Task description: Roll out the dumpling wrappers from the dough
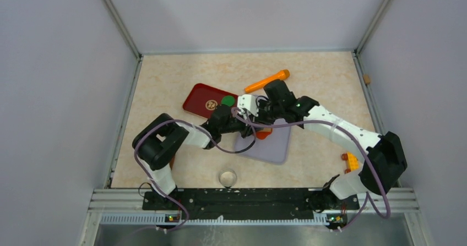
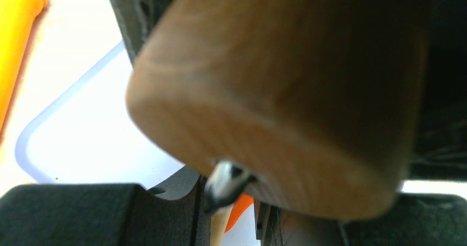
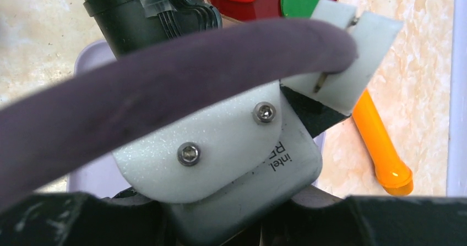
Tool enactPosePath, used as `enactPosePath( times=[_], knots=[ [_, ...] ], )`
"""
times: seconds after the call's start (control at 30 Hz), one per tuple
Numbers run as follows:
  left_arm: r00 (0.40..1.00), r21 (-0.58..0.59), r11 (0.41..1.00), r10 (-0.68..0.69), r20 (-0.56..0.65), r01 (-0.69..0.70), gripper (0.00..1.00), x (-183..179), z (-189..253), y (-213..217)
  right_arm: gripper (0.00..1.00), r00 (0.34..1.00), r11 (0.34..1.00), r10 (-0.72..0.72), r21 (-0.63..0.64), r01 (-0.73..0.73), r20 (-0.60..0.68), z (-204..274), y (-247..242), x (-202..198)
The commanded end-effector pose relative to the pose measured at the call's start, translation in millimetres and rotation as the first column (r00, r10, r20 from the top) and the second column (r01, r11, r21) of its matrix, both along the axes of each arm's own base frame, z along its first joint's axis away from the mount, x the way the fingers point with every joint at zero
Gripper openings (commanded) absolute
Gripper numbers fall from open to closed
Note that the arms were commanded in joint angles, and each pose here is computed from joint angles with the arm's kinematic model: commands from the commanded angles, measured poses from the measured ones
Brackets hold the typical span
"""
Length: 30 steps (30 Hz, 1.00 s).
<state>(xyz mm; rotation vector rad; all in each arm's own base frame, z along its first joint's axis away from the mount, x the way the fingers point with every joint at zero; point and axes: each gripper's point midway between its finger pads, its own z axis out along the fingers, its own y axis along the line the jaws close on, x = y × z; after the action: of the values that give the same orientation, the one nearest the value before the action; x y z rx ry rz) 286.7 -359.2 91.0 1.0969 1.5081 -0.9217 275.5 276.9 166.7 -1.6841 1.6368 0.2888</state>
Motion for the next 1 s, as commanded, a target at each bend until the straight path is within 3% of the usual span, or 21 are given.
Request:
enactPosePath(
  times=[0.0,0.57,0.97],
  knots=[
    [0.998,-0.057,0.996,0.069,0.004,-0.069,0.00,27,19,-8,0.00,0.992,0.997,0.080,-0.006,-0.081,-0.095,-23,6,-27],
    [0.972,0.039,0.984,0.180,-0.152,-0.176,0.00,57,-49,-4,0.00,0.978,0.996,-0.015,-0.091,-0.004,-0.209,-98,-20,-24],
    [0.937,0.017,0.964,0.261,-0.233,-0.264,0.00,85,-20,2,0.00,0.986,0.993,-0.114,-0.026,0.111,-0.125,-76,-6,30]
  ],
)
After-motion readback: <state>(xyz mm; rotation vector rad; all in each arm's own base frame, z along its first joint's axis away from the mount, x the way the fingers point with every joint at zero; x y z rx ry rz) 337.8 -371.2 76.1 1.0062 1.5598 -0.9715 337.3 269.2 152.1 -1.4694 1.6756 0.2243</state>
